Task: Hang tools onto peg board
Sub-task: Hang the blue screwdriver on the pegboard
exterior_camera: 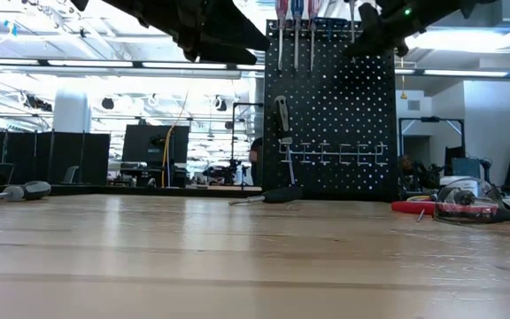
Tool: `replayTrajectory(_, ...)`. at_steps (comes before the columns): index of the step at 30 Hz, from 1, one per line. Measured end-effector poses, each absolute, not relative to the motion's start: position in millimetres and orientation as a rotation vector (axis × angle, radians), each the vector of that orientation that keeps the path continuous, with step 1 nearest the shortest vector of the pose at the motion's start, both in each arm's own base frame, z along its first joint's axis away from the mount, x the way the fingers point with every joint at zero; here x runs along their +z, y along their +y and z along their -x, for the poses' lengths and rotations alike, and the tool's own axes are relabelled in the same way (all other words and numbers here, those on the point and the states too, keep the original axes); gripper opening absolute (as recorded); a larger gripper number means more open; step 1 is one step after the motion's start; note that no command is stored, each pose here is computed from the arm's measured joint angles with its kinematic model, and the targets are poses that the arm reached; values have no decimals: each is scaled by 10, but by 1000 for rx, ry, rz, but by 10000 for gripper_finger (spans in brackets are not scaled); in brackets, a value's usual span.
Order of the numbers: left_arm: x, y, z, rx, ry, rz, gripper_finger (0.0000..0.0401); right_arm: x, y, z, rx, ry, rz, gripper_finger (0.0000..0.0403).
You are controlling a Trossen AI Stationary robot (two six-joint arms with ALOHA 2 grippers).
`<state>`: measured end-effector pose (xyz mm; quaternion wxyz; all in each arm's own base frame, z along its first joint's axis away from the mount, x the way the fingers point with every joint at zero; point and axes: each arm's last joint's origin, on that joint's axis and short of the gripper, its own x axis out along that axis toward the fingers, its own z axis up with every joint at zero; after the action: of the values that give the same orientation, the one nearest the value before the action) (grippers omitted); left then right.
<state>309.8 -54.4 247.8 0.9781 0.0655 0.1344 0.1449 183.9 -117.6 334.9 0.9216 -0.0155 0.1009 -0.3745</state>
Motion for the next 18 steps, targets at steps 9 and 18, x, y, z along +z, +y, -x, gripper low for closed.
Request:
replayTrajectory(9, 2476, -544, -3097, 292, 273, -133, 342, 3440, -1326, -1705, -842, 230, 31, 14)
replayTrajectory(18, 2476, -544, -3097, 292, 273, -133, 342, 3560, -1333, -1657, -857, 229, 32, 14)
